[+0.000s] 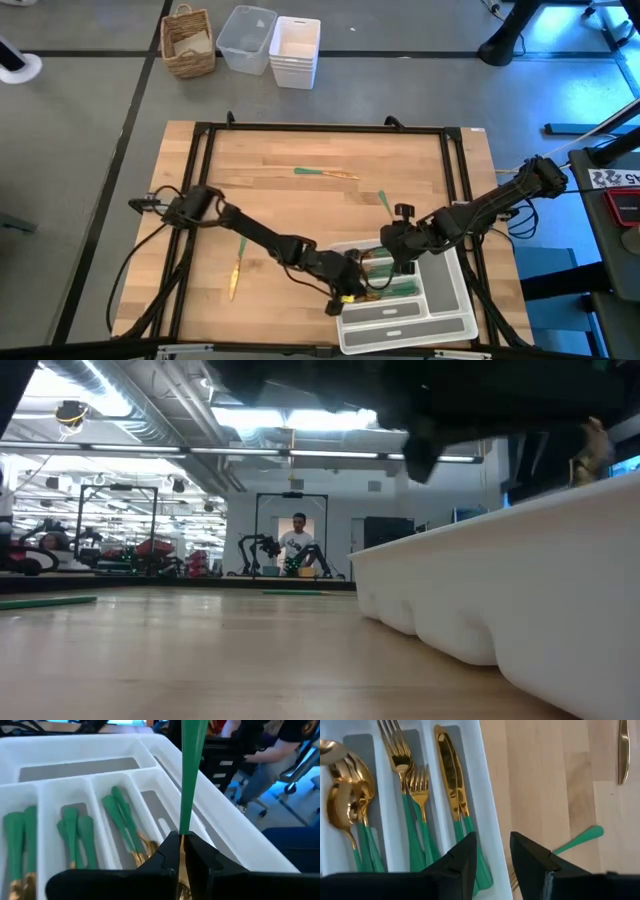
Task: Sort silverware
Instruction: Put the green spoon into the silverware tray, then put the green fork into the silverware tray
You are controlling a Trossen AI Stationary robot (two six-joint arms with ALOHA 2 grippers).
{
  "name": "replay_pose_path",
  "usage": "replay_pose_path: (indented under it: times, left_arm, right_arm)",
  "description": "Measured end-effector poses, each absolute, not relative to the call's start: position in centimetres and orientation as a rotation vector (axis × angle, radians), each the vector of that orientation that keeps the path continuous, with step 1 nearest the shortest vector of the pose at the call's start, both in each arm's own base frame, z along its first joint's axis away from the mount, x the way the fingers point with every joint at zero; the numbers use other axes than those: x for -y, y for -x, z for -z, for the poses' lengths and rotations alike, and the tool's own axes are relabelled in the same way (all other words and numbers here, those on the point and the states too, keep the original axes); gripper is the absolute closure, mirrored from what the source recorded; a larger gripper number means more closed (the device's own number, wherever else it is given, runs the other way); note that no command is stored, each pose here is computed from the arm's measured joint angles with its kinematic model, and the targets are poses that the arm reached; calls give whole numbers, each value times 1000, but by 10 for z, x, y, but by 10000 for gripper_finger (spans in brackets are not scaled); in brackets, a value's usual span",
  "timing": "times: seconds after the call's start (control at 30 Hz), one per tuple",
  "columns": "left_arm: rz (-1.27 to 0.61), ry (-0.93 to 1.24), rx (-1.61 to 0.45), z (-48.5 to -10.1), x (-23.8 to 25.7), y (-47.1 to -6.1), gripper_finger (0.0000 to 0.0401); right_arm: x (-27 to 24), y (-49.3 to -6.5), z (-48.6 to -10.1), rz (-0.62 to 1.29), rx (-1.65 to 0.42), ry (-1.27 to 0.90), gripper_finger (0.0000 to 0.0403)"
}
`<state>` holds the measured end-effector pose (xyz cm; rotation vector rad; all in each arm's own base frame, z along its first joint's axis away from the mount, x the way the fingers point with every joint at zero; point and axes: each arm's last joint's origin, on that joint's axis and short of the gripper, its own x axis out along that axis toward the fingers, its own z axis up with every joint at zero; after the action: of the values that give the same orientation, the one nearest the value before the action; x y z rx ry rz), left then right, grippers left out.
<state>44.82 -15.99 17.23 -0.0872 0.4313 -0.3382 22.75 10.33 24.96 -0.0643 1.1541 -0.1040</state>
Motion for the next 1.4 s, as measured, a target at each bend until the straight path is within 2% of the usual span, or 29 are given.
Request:
replay_pose_path:
  times: [0.23,0.63,1.13,1.23,1.4]
  left_arm:
    - [293,96,-490,-149,150,-463,384]
    - [283,59,-502,-143,146,-464,381]
    - [315,124,-566,-132,153,-461,378]
    - [319,133,-570,-132,153,-461,361]
    - [323,135,-561,-134,154,-462,306]
  right_arm:
    - [-104,-227,-249,95,-1163,50,283]
    - [-104,-227,-249,94,-1163,46,283]
    - [-104,-227,-249,91,-1166,44,283]
    - [-104,-227,-249,91,-1167,44,283]
    - [-104,-227,-249,91,-1166,44,283]
